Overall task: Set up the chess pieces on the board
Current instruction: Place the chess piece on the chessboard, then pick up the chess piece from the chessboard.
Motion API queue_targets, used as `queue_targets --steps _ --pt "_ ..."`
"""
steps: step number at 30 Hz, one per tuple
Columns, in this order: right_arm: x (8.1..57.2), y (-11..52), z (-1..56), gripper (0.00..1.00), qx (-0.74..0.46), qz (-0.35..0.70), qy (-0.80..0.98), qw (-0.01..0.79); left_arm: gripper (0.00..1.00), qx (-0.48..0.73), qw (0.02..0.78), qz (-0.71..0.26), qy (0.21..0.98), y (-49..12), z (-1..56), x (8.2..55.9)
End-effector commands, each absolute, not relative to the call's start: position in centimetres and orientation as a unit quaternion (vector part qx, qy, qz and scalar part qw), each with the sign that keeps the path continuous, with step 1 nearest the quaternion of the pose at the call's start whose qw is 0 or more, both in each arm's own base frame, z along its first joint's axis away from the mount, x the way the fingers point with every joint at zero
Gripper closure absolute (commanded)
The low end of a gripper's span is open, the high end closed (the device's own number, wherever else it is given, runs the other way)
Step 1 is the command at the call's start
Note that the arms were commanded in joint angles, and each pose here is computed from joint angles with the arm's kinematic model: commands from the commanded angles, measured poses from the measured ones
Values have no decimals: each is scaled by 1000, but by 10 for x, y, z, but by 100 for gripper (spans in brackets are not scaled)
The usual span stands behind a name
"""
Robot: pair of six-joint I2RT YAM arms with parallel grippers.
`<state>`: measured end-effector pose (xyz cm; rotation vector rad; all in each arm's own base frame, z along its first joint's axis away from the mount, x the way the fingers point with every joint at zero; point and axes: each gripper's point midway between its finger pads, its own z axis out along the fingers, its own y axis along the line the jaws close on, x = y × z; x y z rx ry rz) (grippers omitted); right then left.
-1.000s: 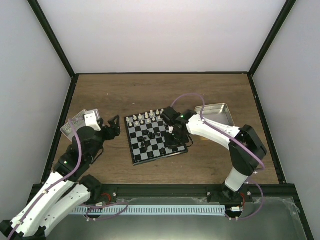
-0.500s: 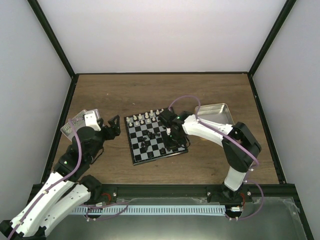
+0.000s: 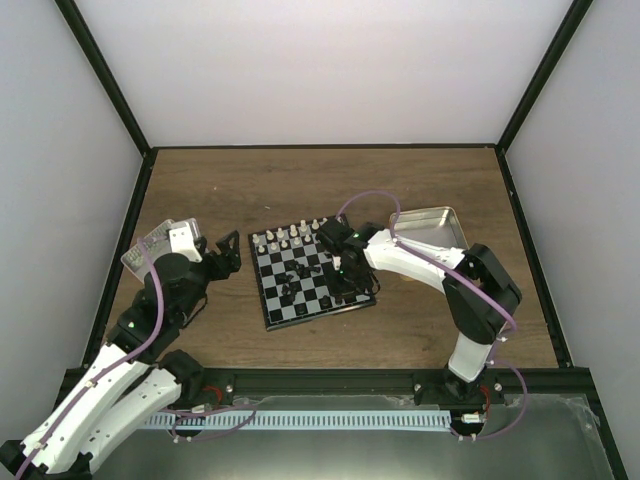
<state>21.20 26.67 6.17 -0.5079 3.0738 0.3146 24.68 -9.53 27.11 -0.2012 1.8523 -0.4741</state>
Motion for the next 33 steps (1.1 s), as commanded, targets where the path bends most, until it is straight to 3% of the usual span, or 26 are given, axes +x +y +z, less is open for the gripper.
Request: queue_targets --steps 1,9,19,24,33 --pt "216 273 65 76 -168 103 980 17 11 -85 582 -204 783 -95 275 247" --pt "225 278 82 72 -158 116 979 52 11 -78 580 -207 784 -98 275 247" --pt "264 262 149 60 -86 126 964 219 11 -36 554 -230 799 -119 267 248" --pt "275 254 166 57 -41 163 944 284 12 -6 503 -267 822 -145 247 249" --pt "291 244 160 57 -11 212 923 321 41 39 364 -270 890 -191 184 255"
